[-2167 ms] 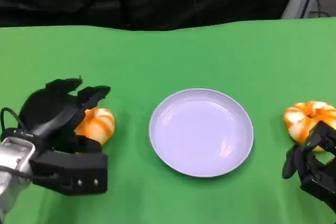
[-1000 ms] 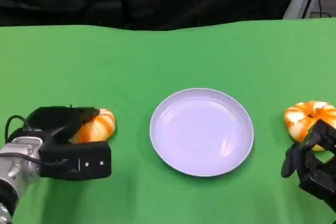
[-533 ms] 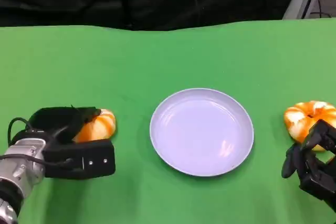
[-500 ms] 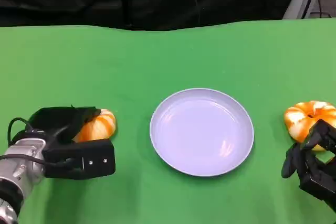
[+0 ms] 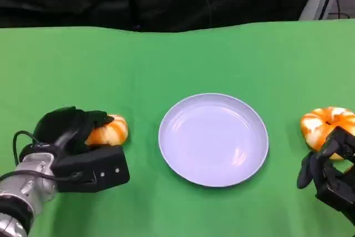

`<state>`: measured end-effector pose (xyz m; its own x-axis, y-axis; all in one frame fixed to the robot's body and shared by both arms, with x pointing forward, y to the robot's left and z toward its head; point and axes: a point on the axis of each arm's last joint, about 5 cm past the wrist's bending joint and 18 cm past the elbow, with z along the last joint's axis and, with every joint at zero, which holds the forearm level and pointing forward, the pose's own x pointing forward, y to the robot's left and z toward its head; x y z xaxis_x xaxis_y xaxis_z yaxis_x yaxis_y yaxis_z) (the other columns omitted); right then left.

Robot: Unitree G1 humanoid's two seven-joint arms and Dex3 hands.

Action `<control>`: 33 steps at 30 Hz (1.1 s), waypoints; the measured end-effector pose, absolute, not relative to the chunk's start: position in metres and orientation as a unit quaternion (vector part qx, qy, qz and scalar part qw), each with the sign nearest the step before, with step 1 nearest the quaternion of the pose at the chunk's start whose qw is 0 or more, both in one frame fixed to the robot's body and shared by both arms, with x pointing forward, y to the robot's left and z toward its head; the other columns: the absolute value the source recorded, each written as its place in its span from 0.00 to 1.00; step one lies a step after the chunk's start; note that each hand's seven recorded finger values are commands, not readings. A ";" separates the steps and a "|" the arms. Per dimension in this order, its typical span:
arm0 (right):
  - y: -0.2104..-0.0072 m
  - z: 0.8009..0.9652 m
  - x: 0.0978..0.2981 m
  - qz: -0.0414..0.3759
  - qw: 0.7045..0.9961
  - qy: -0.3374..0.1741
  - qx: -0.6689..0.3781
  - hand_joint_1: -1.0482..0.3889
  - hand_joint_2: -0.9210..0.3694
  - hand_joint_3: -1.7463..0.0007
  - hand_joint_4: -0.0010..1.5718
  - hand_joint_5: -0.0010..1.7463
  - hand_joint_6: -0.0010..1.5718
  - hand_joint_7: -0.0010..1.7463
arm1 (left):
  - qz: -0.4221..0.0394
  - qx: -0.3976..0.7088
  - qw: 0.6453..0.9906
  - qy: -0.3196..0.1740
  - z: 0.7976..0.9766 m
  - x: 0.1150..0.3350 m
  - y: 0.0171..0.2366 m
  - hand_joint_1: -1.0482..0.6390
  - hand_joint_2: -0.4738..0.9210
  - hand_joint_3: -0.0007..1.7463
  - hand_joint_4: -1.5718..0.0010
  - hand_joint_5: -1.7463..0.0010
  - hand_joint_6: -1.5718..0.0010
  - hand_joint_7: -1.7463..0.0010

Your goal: Grasp the bread from the table and place it into the plate.

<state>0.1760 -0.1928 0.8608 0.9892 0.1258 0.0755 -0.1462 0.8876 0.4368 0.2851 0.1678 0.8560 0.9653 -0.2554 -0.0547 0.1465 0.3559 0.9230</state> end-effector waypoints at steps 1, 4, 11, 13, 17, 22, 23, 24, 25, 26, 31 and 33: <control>-0.193 0.861 0.176 0.070 0.971 -0.022 0.226 0.69 0.23 0.35 0.52 1.00 0.44 0.93 | -0.124 0.551 0.823 -0.052 0.856 0.285 0.167 0.56 1.00 0.19 0.62 0.00 0.61 0.11; -0.193 0.861 0.175 0.068 0.971 -0.021 0.227 0.69 0.22 0.36 0.52 1.00 0.44 0.93 | -0.123 0.545 0.827 -0.057 0.856 0.285 0.167 0.56 1.00 0.21 0.59 0.00 0.67 0.02; -0.193 0.861 0.175 0.069 0.971 -0.021 0.227 0.68 0.22 0.37 0.52 1.00 0.44 0.93 | -0.108 0.538 0.833 -0.071 0.856 0.284 0.166 0.55 0.99 0.24 0.58 0.00 0.68 0.00; -0.193 0.861 0.175 0.069 0.971 -0.021 0.227 0.68 0.22 0.37 0.52 1.00 0.44 0.93 | -0.105 0.536 0.834 -0.076 0.856 0.284 0.166 0.54 0.99 0.24 0.58 0.00 0.68 0.00; -0.193 0.861 0.175 0.069 0.971 -0.021 0.227 0.67 0.23 0.38 0.51 1.00 0.44 0.92 | -0.097 0.531 0.837 -0.090 0.857 0.284 0.166 0.55 0.98 0.24 0.59 0.00 0.68 0.00; -0.193 0.861 0.175 0.069 0.971 -0.021 0.227 0.67 0.23 0.38 0.51 1.00 0.44 0.92 | -0.092 0.528 0.838 -0.099 0.859 0.284 0.166 0.55 0.98 0.24 0.59 0.00 0.68 0.00; -0.193 0.861 0.175 0.069 0.971 -0.021 0.227 0.67 0.23 0.38 0.51 1.00 0.44 0.92 | -0.092 0.528 0.838 -0.099 0.859 0.284 0.166 0.56 0.97 0.28 0.57 0.00 0.64 0.00; -0.193 0.861 0.175 0.069 0.971 -0.021 0.227 0.67 0.23 0.38 0.51 1.00 0.44 0.92 | -0.092 0.527 0.839 -0.104 0.859 0.284 0.166 0.56 0.96 0.31 0.57 0.00 0.63 0.00; -0.193 0.860 0.175 0.068 0.971 -0.021 0.227 0.67 0.23 0.38 0.51 1.00 0.44 0.92 | -0.091 0.522 0.840 -0.119 0.862 0.285 0.165 0.56 0.94 0.34 0.56 0.00 0.62 0.00; -0.193 0.860 0.175 0.068 0.971 -0.020 0.227 0.67 0.23 0.38 0.51 1.00 0.44 0.92 | -0.090 0.516 0.841 -0.140 0.867 0.287 0.163 0.56 0.93 0.35 0.56 0.00 0.62 0.00; -0.193 0.860 0.175 0.070 0.971 -0.020 0.227 0.67 0.22 0.38 0.51 1.00 0.44 0.91 | -0.076 0.494 0.837 -0.221 0.891 0.295 0.155 0.56 0.90 0.40 0.56 0.00 0.61 0.00; -0.194 0.860 0.175 0.070 0.971 -0.020 0.227 0.67 0.23 0.38 0.51 1.00 0.44 0.91 | -0.075 0.485 0.835 -0.247 0.899 0.296 0.150 0.56 0.84 0.48 0.56 0.00 0.61 0.00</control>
